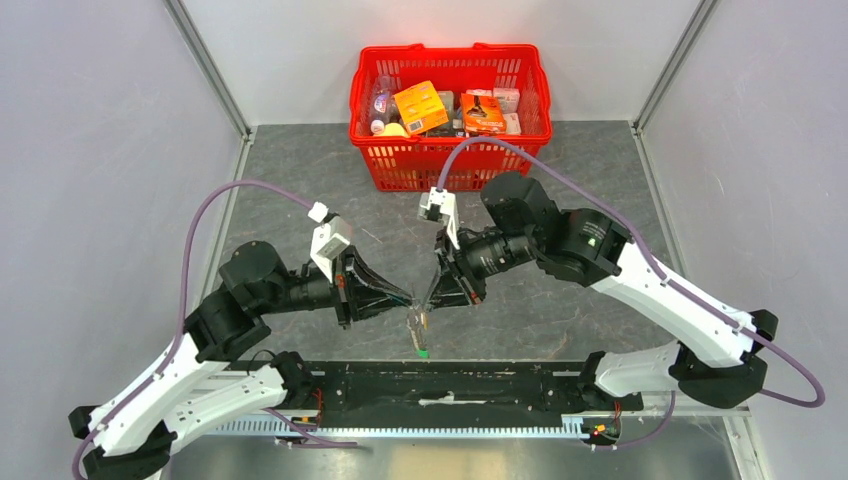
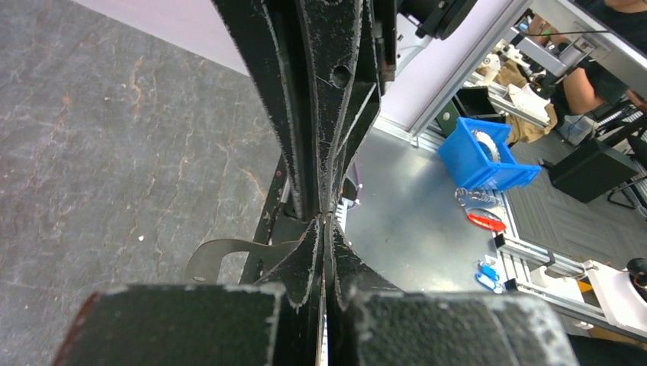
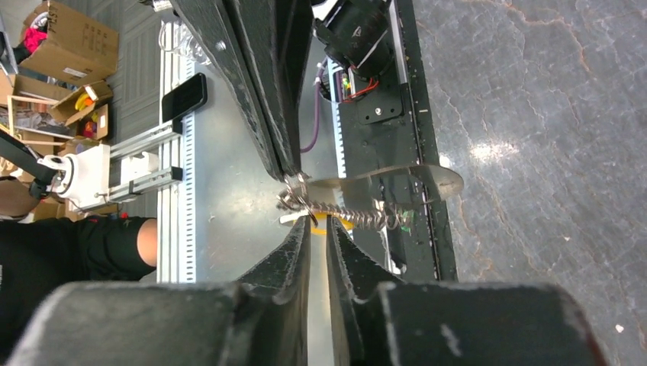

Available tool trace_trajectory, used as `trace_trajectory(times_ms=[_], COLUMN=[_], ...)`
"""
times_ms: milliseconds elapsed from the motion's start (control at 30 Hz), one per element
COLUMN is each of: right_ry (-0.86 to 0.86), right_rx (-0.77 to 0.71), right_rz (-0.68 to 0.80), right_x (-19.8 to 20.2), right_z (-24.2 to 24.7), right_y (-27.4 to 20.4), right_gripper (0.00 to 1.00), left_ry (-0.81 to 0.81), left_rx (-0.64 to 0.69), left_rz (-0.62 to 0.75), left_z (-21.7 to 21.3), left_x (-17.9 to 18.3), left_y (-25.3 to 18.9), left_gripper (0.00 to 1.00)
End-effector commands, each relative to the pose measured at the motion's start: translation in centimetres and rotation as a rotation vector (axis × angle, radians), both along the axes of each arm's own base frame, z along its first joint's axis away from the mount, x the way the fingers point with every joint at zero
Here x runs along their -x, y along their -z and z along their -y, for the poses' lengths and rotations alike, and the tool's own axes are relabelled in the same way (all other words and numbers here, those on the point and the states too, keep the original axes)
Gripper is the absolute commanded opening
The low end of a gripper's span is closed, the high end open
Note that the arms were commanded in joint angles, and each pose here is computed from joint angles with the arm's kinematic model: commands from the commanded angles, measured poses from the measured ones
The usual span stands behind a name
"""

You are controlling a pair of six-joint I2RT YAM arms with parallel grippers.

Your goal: Put the keys on the keyring

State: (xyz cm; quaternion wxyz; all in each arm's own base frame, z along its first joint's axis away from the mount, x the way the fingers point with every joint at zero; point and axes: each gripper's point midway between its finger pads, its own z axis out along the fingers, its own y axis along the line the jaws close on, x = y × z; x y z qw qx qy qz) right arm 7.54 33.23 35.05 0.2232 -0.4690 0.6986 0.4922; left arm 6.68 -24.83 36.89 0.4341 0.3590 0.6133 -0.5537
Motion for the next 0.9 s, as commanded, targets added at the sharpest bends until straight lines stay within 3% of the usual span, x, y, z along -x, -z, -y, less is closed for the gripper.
trace_trajectory(times_ms=[0, 167, 567, 700, 867], right_ry=[0.01, 0.055, 0.006, 0.11, 0.147], right_rx=[-0.043, -0.082, -0.178, -0.101, -0.067], right_rz=[0.045, 0.107, 0.179, 0.205, 0.083], right_x=[0.9, 0.8, 1.1, -1.2, -0.3], right_z=[1.9, 3.2, 2.9, 2.6, 3.1], right_y=[-2.0, -3.7, -6.4, -4.0, 1.3], right_gripper=[0.29, 0.43, 0.45, 0.43, 0.41], left_ry=[0.056, 0.065, 0.058, 0.025, -0.049], left_rx=[0.149, 0.171, 0.213, 0.198, 0.151], left_rz=[0.05, 0.034, -0.011, -0.018, -0.018], left_z=[0.1, 0.3, 0.7, 0.6, -1.1], left_x=[1.1, 1.2, 0.9, 0.4, 0.3], left_y=[-4.1, -4.1, -4.3, -4.3, -3.1], left_gripper=[0.02, 0.02, 0.02, 0.02, 0.02])
